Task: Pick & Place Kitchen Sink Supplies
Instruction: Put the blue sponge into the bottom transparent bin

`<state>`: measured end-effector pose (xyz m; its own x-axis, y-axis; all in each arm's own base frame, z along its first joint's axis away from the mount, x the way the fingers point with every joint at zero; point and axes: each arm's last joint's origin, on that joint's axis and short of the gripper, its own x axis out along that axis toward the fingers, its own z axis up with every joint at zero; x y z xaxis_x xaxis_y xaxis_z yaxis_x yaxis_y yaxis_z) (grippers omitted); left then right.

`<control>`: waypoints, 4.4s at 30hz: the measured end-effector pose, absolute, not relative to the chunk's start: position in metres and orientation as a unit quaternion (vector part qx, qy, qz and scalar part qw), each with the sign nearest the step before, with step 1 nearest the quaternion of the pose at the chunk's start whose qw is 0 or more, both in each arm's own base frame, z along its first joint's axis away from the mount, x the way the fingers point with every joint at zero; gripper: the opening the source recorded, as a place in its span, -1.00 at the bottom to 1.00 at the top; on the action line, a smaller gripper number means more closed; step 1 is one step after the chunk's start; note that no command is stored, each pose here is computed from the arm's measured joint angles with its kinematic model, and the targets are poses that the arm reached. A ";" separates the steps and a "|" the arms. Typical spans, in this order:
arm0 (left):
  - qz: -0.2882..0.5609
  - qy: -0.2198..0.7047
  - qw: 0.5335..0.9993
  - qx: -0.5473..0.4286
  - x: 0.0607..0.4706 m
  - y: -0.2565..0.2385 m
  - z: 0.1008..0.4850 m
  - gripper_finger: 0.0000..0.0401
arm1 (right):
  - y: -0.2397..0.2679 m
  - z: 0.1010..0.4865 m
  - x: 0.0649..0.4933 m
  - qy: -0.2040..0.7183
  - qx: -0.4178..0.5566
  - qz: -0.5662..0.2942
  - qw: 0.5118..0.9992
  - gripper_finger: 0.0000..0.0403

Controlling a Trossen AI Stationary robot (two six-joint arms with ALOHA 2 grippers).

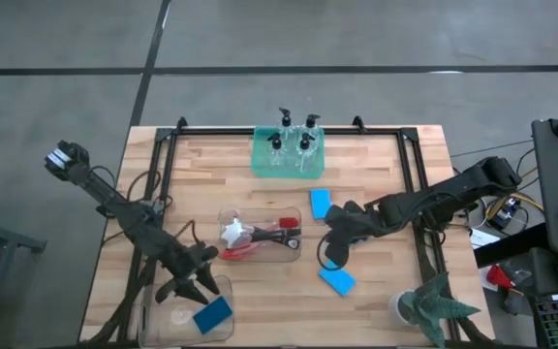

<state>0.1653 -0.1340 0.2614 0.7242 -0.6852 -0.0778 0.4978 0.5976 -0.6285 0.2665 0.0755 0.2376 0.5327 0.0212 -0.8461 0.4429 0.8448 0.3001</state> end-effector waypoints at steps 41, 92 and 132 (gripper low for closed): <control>-0.274 -0.132 0.952 -0.020 0.197 -0.146 0.271 -0.14 | 0.112 0.143 0.279 0.619 0.293 -0.120 0.719 -0.81; 0.038 -0.089 0.995 -0.006 0.214 -0.116 0.266 -0.14 | 0.147 0.322 0.363 0.073 -0.040 -0.192 0.978 -0.96; 0.063 -0.080 0.995 -0.005 0.221 -0.105 0.264 -0.15 | 0.148 0.299 0.389 0.037 -0.019 -0.245 0.969 -0.96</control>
<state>0.2207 -0.1045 0.2638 0.9792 0.1263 0.1591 -0.1246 0.9920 -0.0206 0.3886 0.1479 0.2988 0.8775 -0.4756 -0.0620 0.4728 0.8794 -0.0553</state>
